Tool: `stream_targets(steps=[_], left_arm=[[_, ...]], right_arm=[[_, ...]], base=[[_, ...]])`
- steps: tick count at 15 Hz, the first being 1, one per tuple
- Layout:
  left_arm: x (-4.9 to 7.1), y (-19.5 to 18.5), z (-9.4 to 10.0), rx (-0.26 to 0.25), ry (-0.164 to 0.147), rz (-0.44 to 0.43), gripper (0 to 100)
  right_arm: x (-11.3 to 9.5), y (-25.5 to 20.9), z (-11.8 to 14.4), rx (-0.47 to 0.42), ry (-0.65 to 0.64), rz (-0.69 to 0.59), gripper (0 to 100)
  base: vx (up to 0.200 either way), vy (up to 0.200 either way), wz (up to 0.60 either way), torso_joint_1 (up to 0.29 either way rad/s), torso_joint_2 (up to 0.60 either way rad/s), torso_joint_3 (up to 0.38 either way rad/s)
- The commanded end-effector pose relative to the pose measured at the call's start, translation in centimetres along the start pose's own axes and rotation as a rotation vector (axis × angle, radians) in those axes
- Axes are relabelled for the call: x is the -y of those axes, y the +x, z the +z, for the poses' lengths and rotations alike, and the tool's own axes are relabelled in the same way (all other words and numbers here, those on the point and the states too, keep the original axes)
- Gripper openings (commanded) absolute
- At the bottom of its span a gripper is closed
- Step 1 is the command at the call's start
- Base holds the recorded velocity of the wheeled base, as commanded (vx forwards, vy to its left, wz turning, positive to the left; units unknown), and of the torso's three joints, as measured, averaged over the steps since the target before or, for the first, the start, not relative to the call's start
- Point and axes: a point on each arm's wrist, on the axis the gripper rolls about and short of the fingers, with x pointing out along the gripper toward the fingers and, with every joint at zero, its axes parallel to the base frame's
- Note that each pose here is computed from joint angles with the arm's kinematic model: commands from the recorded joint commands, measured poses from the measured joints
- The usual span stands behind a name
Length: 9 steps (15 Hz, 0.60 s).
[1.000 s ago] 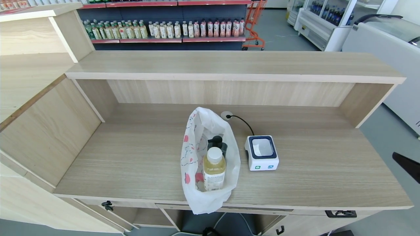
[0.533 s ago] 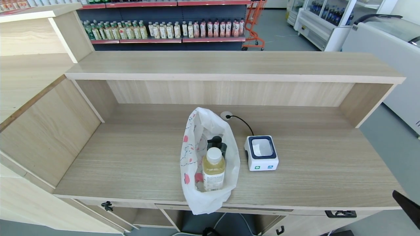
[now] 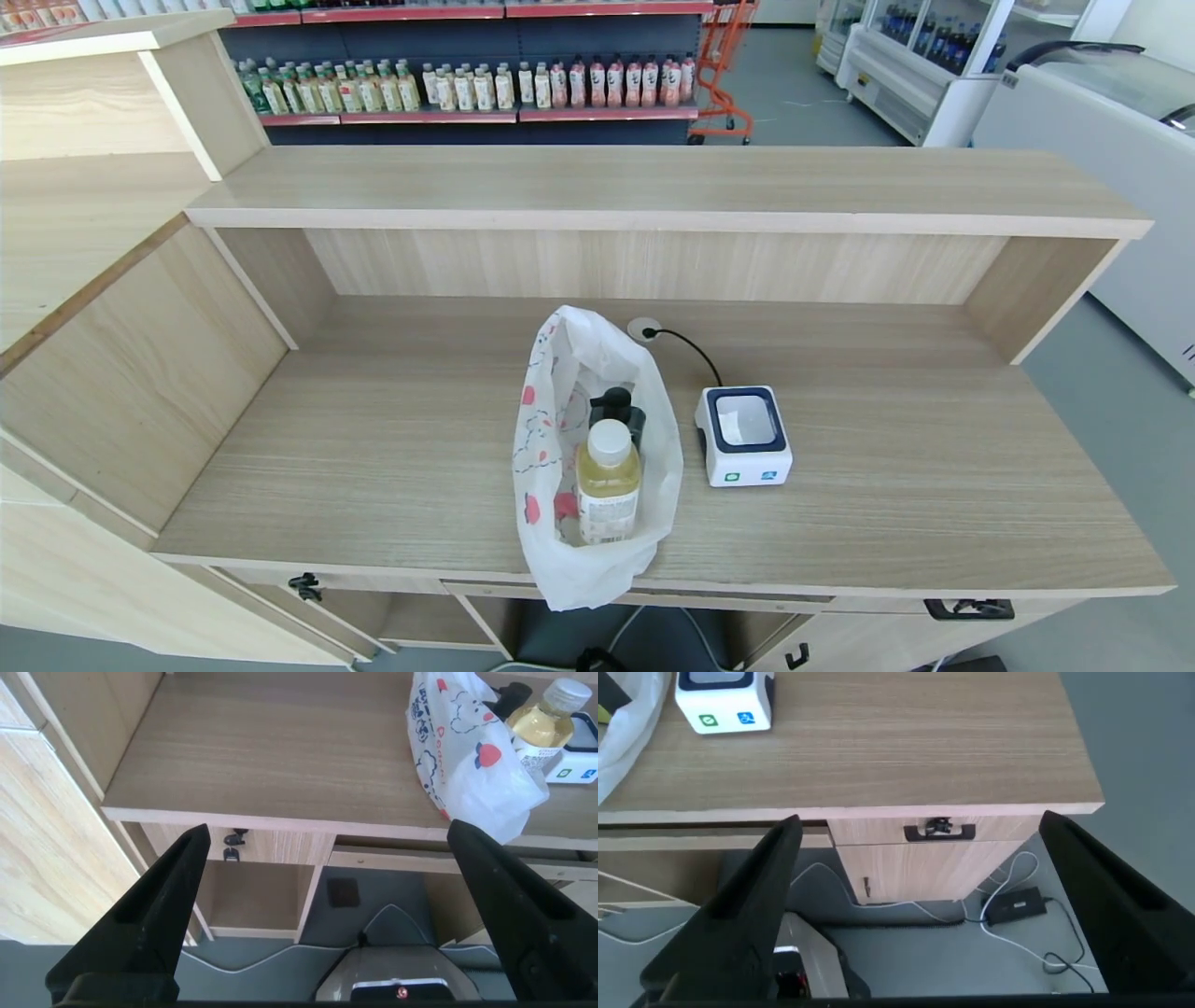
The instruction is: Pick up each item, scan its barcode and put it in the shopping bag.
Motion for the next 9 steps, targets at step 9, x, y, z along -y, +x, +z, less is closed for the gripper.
stream_targets(steps=[9], left_arm=[[0.00, 0.00, 0.00, 0.000, 0.000, -0.001, 100]], right_arm=[[0.12, -1.47, -1.29, 0.124, 0.065, 0.069, 100]], base=[[0.000, 0.000, 0.00, 0.000, 0.00, 0.000]])
